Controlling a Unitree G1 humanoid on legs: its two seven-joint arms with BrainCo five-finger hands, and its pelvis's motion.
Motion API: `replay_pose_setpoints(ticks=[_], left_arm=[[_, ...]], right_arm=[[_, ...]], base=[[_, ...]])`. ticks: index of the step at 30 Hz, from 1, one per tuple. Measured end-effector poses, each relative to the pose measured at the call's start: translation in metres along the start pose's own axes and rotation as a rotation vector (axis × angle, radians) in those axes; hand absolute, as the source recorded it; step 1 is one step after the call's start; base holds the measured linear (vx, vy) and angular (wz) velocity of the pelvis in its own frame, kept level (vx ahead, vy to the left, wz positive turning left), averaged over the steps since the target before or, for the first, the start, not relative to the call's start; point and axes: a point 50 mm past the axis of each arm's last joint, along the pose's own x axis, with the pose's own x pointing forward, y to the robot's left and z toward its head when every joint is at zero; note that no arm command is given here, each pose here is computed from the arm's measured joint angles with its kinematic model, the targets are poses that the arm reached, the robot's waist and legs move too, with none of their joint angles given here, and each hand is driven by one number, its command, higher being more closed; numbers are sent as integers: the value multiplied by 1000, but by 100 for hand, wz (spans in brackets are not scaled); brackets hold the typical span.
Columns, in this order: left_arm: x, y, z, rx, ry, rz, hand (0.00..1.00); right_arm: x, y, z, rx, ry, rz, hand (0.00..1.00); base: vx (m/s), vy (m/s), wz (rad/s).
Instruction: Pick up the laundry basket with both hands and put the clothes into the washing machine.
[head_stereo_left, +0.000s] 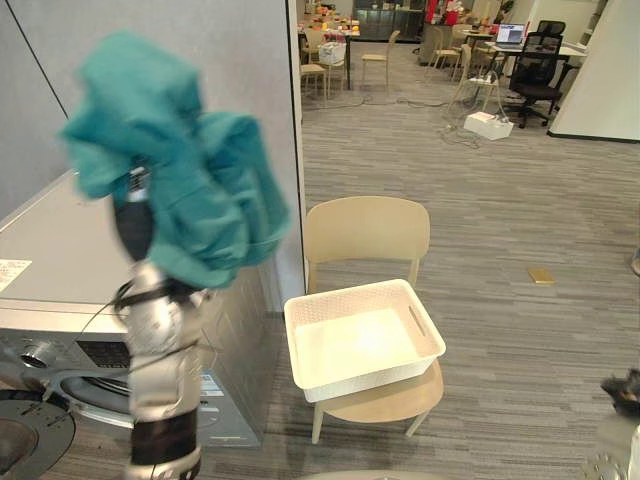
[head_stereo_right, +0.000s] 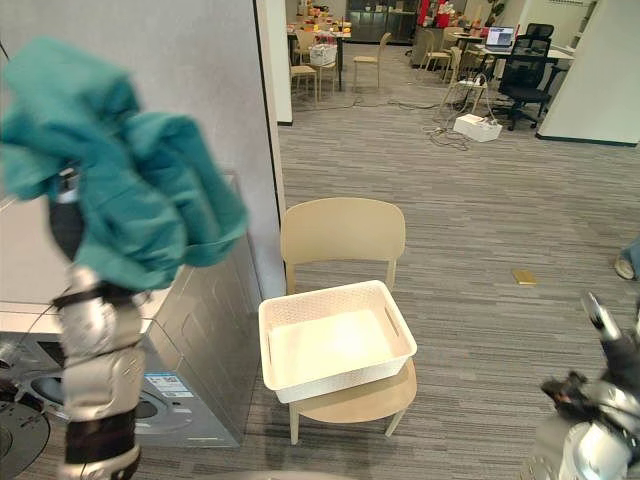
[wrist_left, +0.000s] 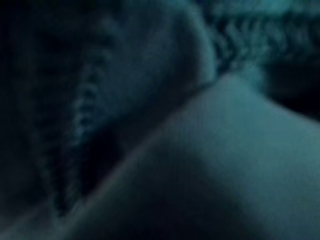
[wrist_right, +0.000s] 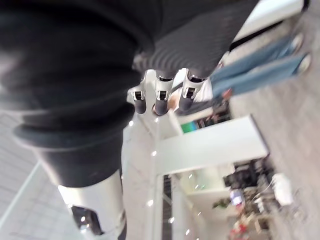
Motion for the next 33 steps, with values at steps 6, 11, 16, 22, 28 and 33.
replay_pose_setpoints(ticks=[6, 11, 16, 22, 28, 33], left_arm=[[-70, 68, -5, 143, 189, 283, 100], [-120, 101, -48, 173, 475, 436, 100], [-208, 122, -100, 119, 879, 680, 100], [-332, 112, -128, 82, 1472, 818, 100], [-365, 101, -128, 48, 1652, 831, 100], [-361, 85, -141, 28, 1701, 730, 100]], right_arm=[[-46, -65, -33, -134, 268, -216, 0], [-93, -107, -88, -114, 572, -408, 0], [-161, -136, -133, -78, 898, -607, 0], [-216, -119, -173, -13, 1252, -618, 0], [-214, -97, -186, -6, 1313, -518, 0], [-225, -87, -192, -17, 1394, -477, 0]], base=[[4, -6, 10], [9, -8, 14], [38, -14, 16], [20, -13, -5], [18, -2, -18], [59, -8, -13]])
